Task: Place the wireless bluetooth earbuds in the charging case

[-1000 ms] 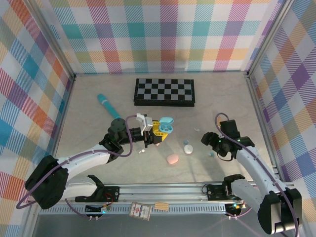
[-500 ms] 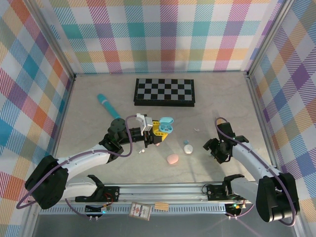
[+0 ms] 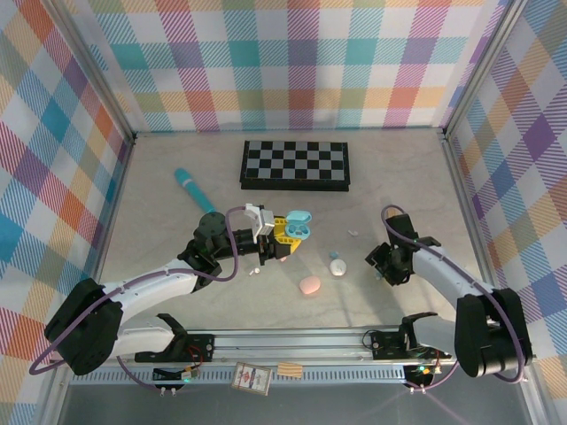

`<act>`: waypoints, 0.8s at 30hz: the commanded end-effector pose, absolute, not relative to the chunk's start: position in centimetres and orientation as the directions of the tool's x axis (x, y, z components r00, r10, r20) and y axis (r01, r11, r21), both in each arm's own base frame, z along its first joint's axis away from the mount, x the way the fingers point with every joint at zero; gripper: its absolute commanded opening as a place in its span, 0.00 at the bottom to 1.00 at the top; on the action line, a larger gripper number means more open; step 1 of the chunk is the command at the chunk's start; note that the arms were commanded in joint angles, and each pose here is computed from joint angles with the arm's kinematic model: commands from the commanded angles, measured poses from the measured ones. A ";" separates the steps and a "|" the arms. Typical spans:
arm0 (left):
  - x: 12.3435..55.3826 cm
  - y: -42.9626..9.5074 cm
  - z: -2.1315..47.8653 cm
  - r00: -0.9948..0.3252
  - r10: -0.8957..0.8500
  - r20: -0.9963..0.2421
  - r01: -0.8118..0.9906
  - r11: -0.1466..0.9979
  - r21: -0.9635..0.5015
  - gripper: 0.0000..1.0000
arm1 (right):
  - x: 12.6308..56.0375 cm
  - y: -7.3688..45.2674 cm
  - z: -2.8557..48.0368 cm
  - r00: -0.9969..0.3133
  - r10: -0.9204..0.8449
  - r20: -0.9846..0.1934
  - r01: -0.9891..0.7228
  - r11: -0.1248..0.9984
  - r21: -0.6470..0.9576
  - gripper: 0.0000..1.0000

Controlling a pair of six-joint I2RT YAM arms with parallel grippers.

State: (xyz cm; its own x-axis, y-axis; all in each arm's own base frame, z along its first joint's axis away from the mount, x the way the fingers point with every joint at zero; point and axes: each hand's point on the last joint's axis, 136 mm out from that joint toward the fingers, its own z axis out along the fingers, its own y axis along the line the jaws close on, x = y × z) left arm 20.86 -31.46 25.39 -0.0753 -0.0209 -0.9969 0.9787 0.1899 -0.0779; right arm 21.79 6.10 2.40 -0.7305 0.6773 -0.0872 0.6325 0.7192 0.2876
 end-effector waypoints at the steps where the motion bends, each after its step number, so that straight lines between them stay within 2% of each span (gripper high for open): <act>1: 20.5 -31.6 26.4 -0.045 -0.039 -0.998 0.983 0.175 -0.051 0.29 | 23.9 6.0 3.6 -0.752 0.642 -0.150 0.582 0.753 0.306 0.53; 8: 20.6 -31.4 26.4 -0.038 -0.038 -0.999 0.980 0.192 -0.045 0.29 | 23.9 4.9 5.2 -0.814 0.540 -0.214 0.498 0.838 0.221 0.54; 14: 21.3 -30.5 26.2 -0.031 -0.056 -0.998 0.967 0.253 -0.044 0.29 | 23.1 4.7 8.2 -0.934 0.224 -0.280 0.223 0.974 0.033 0.60; 16: 21.5 -29.8 26.2 -0.035 -0.066 -0.997 0.959 0.279 -0.052 0.28 | 23.1 4.7 9.1 -0.948 0.158 -0.277 0.173 0.985 -0.030 0.59; 19: 21.9 -28.7 26.3 -0.030 -0.082 -0.996 0.942 0.330 -0.055 0.28 | 24.1 6.9 10.0 -0.956 0.050 -0.288 0.052 0.999 0.000 0.57; 24: 21.8 -27.3 26.9 -0.014 -0.079 -0.997 0.926 0.375 -0.043 0.28 | 25.8 8.3 10.9 -0.960 -0.156 -0.234 -0.126 0.982 -0.139 0.57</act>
State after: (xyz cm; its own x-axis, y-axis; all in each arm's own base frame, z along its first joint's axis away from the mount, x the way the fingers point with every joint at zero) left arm 21.69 -28.19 25.43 -0.0548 -0.0498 -0.9973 0.9372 0.3419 -0.0686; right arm 25.85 8.61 10.67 -0.9562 0.0009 -0.2926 0.0095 0.9996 -0.0279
